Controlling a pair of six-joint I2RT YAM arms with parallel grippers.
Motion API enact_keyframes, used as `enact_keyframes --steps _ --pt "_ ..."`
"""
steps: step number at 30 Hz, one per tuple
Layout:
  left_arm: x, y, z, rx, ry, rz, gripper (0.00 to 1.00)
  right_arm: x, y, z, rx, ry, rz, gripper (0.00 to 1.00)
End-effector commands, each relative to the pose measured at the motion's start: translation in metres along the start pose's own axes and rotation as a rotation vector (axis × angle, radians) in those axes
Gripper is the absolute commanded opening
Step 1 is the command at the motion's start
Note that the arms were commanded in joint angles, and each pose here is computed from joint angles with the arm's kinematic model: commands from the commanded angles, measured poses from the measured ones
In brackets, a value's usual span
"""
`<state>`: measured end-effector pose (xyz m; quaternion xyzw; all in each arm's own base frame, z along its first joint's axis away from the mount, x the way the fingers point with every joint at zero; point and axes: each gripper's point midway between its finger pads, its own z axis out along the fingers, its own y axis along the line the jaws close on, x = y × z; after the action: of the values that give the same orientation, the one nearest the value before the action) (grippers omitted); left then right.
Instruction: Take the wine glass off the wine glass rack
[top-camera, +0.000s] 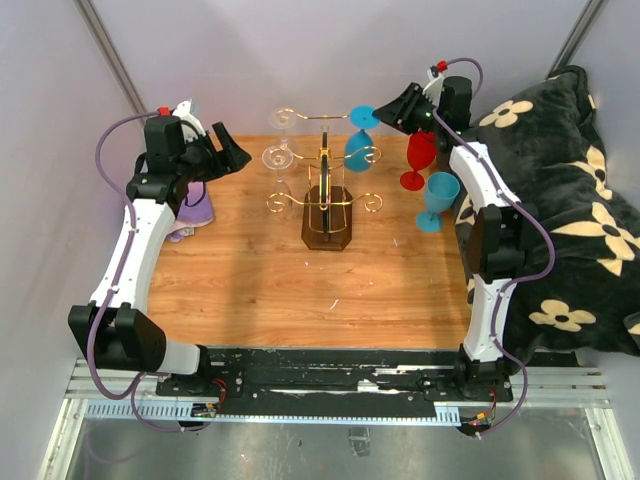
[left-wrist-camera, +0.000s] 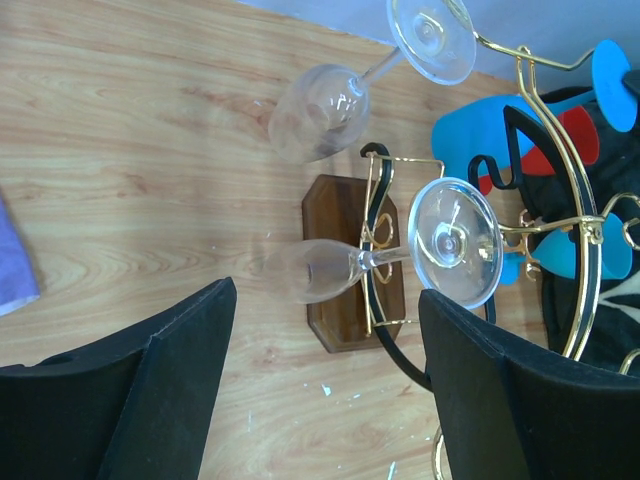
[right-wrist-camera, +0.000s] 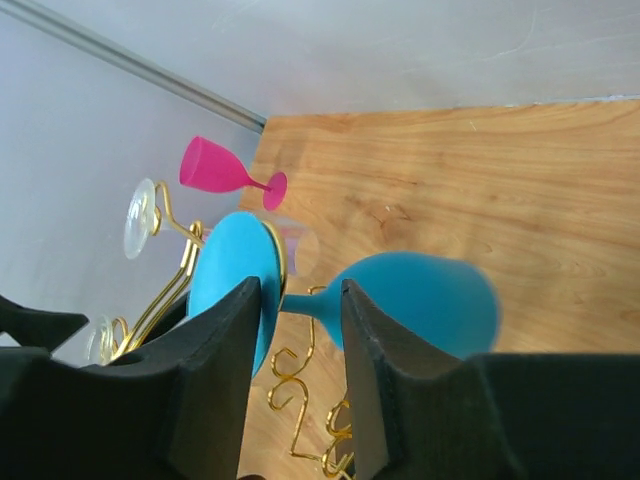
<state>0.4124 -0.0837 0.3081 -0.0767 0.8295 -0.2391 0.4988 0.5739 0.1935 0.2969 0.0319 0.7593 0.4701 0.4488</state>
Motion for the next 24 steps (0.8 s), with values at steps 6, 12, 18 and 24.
enact_keyframes --steps 6,12,18,24 --pt "-0.005 -0.01 -0.003 0.038 -0.025 0.005 0.79 0.005 0.029 0.001 -0.054 0.027 -0.044 0.19" --pt "-0.006 -0.012 -0.003 0.045 -0.021 0.002 0.79 0.003 0.035 -0.004 -0.072 0.029 -0.027 0.01" --pt "-0.008 -0.011 -0.007 0.037 -0.038 0.002 0.79 -0.026 0.042 -0.011 -0.111 -0.09 0.114 0.01" --pt "0.001 -0.007 -0.005 0.03 -0.031 -0.02 0.79 -0.051 0.049 -0.01 -0.167 -0.197 0.178 0.01"
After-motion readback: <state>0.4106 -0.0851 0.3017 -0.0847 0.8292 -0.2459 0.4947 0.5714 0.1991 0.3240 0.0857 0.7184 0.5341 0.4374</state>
